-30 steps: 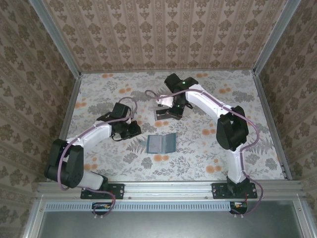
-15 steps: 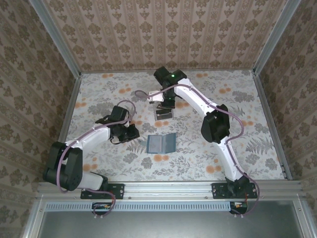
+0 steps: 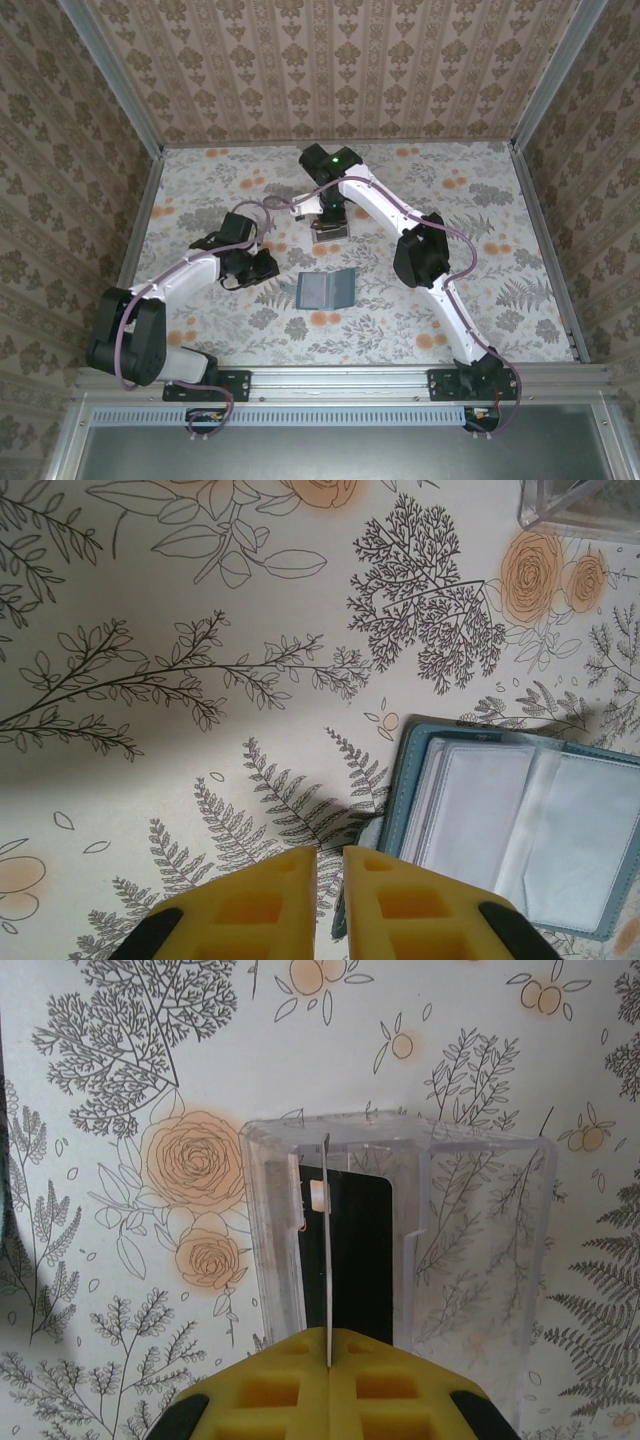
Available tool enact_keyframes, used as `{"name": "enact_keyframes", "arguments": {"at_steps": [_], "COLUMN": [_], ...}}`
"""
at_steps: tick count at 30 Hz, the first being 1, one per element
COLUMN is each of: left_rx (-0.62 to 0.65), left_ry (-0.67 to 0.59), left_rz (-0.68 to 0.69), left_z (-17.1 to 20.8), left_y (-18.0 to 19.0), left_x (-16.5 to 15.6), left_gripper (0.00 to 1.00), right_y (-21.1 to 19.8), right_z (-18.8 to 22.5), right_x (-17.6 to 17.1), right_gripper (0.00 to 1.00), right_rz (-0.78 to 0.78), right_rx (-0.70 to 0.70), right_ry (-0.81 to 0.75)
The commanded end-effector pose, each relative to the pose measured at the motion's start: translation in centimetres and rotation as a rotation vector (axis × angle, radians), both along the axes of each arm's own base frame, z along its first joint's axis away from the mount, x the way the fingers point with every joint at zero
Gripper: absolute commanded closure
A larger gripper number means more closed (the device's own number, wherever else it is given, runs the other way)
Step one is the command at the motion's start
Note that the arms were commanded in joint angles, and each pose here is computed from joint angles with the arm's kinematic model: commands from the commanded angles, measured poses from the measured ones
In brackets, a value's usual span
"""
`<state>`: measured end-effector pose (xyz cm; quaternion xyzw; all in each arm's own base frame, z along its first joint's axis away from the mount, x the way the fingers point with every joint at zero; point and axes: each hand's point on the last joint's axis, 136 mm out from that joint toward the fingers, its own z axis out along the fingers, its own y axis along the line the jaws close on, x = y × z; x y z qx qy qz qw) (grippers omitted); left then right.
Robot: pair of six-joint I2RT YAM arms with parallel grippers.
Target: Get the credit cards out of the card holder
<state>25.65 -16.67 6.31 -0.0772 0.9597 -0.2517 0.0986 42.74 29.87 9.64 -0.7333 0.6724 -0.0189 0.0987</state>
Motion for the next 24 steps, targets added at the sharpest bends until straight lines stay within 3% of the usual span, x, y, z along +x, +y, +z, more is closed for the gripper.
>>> {"name": "enact_keyframes", "arguments": {"at_steps": [1,18,24], "left_rx": [0.01,0.001,-0.009], "left_ry": [0.028,0.029,0.02], "left_rz": [-0.005,-0.015,-0.017], "left_z": [-0.8,-0.6,-0.4], "left_y": [0.4,0.1,-0.2], "left_x": [-0.7,-0.4,0.0], "left_gripper": [0.83,0.83,0.83], "right_y": [-0.6,-1.4,-1.4], "right_z": [-1.3,-0.7,-0.4], "right_x": [-0.7,0.0,0.8], "right_gripper": [0.97,0.93,0.83], "right_rz": [0.021,-0.004,-0.017], "right_rx": [-0.053,-0.096,-0.099], "right_ry": [0.041,-0.006,-0.044]}}
